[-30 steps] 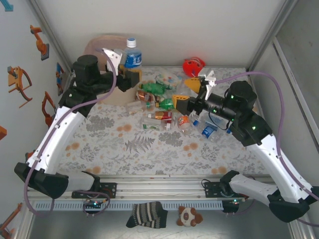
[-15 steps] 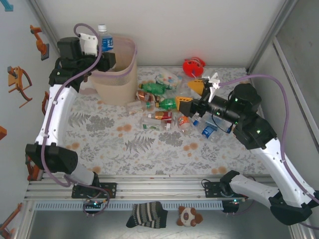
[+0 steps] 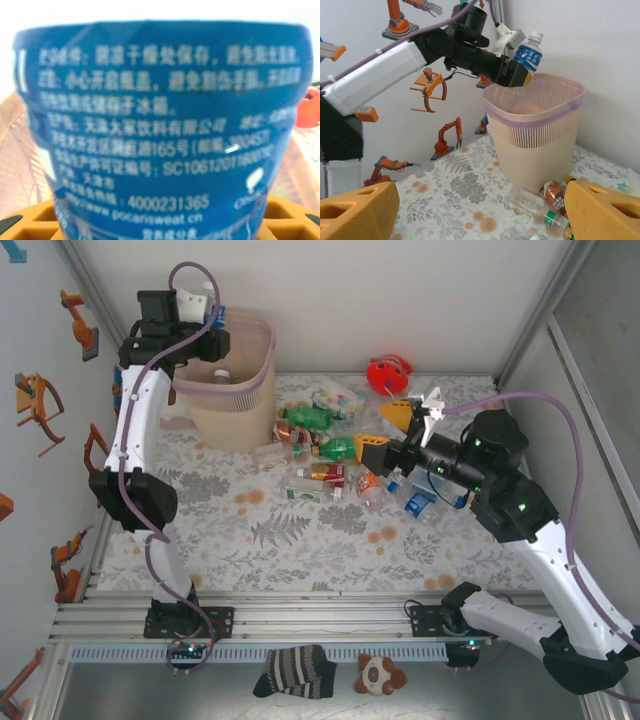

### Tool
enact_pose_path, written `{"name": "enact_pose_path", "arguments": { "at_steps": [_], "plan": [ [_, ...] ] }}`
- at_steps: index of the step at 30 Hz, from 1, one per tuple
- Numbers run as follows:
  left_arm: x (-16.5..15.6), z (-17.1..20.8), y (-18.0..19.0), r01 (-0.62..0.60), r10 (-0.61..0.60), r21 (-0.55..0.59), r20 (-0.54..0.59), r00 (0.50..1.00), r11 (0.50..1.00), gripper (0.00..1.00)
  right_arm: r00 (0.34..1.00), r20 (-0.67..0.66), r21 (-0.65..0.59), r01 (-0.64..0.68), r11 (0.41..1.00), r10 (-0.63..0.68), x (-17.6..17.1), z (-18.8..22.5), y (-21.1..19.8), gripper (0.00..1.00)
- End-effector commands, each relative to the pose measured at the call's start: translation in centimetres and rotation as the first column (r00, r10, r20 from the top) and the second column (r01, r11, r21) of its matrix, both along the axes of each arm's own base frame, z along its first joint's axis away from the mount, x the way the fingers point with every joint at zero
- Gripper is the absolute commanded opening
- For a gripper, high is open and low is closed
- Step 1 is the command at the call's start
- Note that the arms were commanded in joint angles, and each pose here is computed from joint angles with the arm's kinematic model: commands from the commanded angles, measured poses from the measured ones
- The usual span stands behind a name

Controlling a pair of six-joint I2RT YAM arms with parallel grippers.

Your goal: Put the plastic bottles in the bin

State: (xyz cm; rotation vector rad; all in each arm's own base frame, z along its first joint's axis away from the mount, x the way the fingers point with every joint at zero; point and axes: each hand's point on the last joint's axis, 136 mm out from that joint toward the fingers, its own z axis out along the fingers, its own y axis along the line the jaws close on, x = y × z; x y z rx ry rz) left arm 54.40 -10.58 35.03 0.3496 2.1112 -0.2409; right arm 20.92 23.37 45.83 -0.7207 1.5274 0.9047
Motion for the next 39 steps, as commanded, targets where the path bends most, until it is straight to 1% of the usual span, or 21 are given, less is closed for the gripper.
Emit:
{"name": "enact_pose_path", "arguments": {
  "at_steps": [1, 8, 13, 17, 22, 29, 35, 39],
  "plan": [
    [0.1, -2.4, 0.6, -0.002, 0.006, 0.043, -0.092, 0.996, 0.999, 0.42, 0.999, 0.031, 0.007, 0.010, 1.000, -0.010, -0.7, 0.9, -0.5, 0.85],
    [1.3, -7.7, 0.5, 0.007, 0.006, 0.063, -0.213, 0.977, 0.998, 0.42, 0.999, 0.031, 0.006, 0.014, 1.000, -0.014, -0.8, 0.8, -0.7, 0.84],
    [1.3, -11.7, 0.6, 0.015, 0.013, 0.088, -0.312, 0.950, 0.996, 0.42, 1.000, 0.026, 0.001, 0.017, 1.000, -0.017, -0.8, 0.5, -0.8, 0.84],
    [0.8, -14.1, 0.9, 0.020, 0.025, 0.114, -0.380, 0.925, 0.993, 0.42, 1.000, 0.024, 0.000, 0.017, 1.000, -0.017, -0.7, 0.3, -0.7, 0.84],
    [0.2, -16.4, 1.5, 0.018, 0.051, 0.148, -0.447, 0.893, 0.989, 0.42, 1.000, 0.023, -0.005, 0.013, 1.000, -0.013, -0.6, 0.3, -0.5, 0.84],
    [-0.9, -19.9, 1.8, 0.032, 0.072, 0.178, -0.547, 0.834, 0.983, 0.44, 1.000, 0.021, -0.006, 0.011, 1.000, -0.011, -0.5, 0.2, -0.4, 0.84],
    [-1.5, -22.2, 2.0, 0.047, 0.085, 0.199, -0.608, 0.789, 0.979, 0.49, 1.000, 0.019, -0.003, 0.012, 1.000, -0.012, -0.5, 0.3, -0.5, 0.84],
    [-1.9, -22.4, 2.0, 0.049, 0.088, 0.199, -0.623, 0.777, 0.979, 0.53, 1.000, 0.023, 0.004, 0.008, 1.000, -0.009, -0.7, 0.6, -0.5, 0.84]
  ]
}}
